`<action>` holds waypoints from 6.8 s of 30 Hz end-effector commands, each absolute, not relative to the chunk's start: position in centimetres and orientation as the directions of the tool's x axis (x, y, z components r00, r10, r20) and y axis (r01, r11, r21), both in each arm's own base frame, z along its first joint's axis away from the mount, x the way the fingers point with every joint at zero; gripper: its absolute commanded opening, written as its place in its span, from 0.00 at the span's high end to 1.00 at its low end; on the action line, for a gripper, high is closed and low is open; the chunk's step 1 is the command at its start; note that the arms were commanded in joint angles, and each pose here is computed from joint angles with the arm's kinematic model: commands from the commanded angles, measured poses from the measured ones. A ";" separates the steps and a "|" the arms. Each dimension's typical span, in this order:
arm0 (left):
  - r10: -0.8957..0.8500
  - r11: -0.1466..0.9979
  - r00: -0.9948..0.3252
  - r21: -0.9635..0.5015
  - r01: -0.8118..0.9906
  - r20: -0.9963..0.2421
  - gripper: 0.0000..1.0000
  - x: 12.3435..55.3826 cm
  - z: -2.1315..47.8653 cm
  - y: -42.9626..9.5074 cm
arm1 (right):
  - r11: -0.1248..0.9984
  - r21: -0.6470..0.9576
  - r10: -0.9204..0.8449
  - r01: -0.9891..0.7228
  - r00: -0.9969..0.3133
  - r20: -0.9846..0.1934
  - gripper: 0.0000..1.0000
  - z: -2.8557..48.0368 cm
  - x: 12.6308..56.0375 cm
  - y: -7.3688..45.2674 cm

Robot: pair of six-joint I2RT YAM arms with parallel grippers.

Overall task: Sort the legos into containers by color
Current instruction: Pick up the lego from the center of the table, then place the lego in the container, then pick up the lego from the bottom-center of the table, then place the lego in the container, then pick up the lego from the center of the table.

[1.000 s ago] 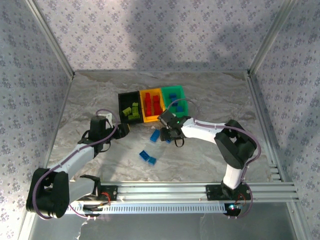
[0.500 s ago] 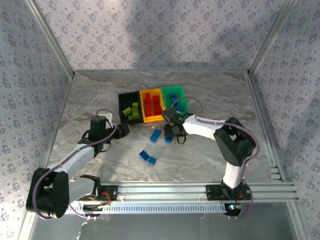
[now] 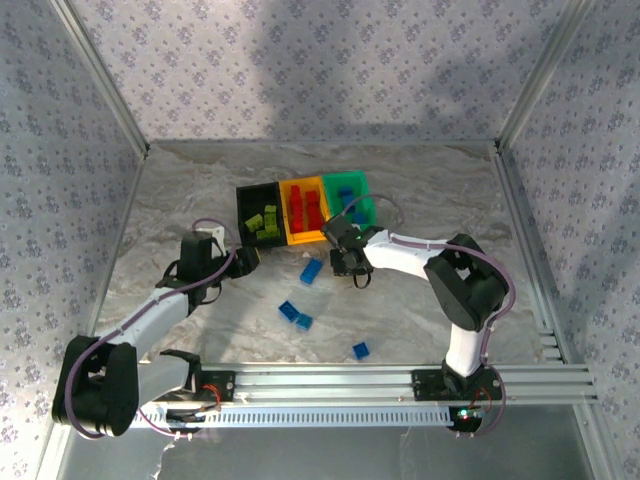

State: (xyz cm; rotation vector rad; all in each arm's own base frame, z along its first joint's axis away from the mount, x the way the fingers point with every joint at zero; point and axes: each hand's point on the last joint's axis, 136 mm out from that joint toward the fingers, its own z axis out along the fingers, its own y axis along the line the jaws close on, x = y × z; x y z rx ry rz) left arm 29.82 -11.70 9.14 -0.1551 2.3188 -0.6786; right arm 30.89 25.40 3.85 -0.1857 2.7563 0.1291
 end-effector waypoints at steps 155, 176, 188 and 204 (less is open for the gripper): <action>0.317 0.795 -0.740 -0.259 0.548 -0.593 0.30 26.7 7.0 -26.2 | 0.959 -0.055 -0.233 -0.277 -0.667 -0.708 0.36 11.9 34.1 19.2; 0.505 0.816 -0.740 -0.034 0.577 -0.444 0.44 28.1 1.9 -28.3 | 0.970 -0.092 -0.218 -0.227 -0.629 -0.747 0.36 10.7 33.3 18.4; 0.542 0.806 -0.729 0.013 0.592 -0.418 0.76 27.9 1.5 -29.0 | 0.971 -0.078 -0.206 -0.225 -0.633 -0.746 0.36 10.7 33.2 18.7; 0.477 0.821 -0.739 -0.058 0.567 -0.476 0.86 27.8 2.7 -29.8 | 0.974 -0.088 -0.203 -0.208 -0.632 -0.748 0.36 10.7 33.3 18.5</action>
